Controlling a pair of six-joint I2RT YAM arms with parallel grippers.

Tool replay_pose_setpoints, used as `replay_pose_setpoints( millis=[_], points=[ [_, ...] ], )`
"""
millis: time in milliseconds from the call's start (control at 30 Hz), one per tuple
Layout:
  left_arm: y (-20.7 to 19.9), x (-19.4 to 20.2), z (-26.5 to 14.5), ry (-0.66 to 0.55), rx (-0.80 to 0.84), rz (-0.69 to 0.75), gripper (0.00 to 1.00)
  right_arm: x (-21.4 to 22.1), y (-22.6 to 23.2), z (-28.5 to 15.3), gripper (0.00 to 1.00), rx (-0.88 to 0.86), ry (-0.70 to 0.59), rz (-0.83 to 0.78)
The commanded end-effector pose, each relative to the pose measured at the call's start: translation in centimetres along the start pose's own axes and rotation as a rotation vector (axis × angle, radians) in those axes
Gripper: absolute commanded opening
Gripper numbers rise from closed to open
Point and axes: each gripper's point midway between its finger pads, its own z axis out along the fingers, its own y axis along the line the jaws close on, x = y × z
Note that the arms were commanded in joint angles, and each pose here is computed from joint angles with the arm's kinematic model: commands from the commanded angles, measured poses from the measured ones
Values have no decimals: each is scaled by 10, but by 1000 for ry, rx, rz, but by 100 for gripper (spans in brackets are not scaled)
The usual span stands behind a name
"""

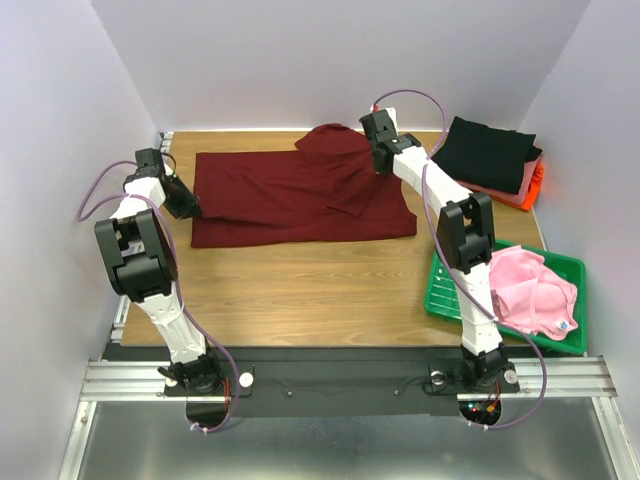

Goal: Fold and stack the t-shirts
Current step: Fold the tshirt

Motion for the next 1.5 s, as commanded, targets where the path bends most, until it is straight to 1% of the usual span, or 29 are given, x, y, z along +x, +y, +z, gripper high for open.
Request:
replay_pose_setpoints(
  millis=[0,300,700,1100,1200,1267,1300,1333,1367,1400,1433,1467],
  points=[
    [-12,-27,-7,-61,37,12,0,-26,-11,-1,0,27,-67,35],
    [-9,-26,-2,-43,29,2,0,-30,-13,2,0,32,-75,46],
    [0,-34,1,-44,18,-20,0,-33,-27,9,0,53,-75,66],
    [-6,-33,16,-6,68,-32,0,-27,-20,21,0,31,-58,59],
    [-12,-43,17,-20,84,-32,0,-29,-18,23,0,26,-60,61],
    [-18,-56,13,-46,93,-29,2,-32,-17,23,1,22,-67,66],
    [-20,-60,12,-56,96,-27,6,-38,-18,20,7,21,-82,79],
    [-25,-72,6,-86,98,-26,9,-41,-18,20,27,20,-89,86],
    [-27,-78,2,-103,98,-26,25,-45,-19,18,42,21,-98,97],
    [-28,-84,-2,-124,90,-29,51,-51,-21,16,54,22,-110,120],
    [-28,-91,-6,-146,78,-30,61,-55,-22,15,63,20,-119,131],
    [-29,-105,-19,-201,49,-25,72,-59,-25,13,73,17,-127,146]
  ],
)
